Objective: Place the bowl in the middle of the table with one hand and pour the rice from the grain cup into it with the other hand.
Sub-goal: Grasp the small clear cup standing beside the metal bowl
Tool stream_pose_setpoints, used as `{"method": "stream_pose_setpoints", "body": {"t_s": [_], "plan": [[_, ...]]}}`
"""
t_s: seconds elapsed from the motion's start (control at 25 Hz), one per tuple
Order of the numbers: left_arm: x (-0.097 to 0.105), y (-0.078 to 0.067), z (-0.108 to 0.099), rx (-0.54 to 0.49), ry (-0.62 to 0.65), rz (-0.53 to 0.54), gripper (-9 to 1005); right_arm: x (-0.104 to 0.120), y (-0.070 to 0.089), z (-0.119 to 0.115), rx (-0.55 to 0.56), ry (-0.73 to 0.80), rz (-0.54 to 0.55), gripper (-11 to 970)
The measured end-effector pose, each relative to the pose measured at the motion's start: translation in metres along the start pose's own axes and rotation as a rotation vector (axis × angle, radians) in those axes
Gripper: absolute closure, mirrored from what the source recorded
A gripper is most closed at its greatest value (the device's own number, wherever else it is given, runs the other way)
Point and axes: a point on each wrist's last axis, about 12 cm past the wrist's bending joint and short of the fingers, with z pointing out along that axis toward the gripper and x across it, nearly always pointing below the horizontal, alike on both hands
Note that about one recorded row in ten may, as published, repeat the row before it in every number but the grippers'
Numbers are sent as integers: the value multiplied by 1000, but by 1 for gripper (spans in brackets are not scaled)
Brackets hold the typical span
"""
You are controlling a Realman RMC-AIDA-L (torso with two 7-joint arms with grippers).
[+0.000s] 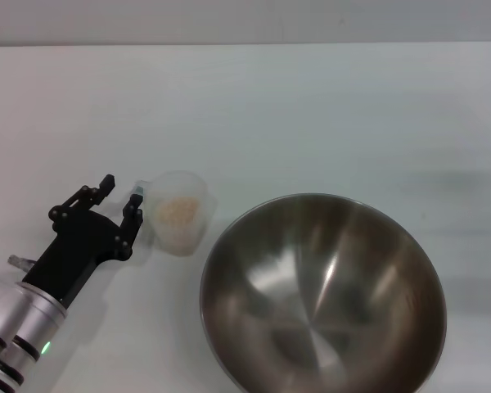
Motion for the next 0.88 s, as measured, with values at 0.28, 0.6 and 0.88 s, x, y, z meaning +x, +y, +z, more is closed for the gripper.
{"method": "stream_pose_setpoints", "body": {"t_s": [0.28,0.6,0.88], "plan": [[-1,-1,4,9,4,-22,658,0,-1,2,-2,2,-3,451],[-4,-3,11,1,-4,-93,943,0,-1,3,-1,1,-5,451],[-21,8,21,-59,-110,-84,972,-2,-2,2,4,-7,-8,452]]}}
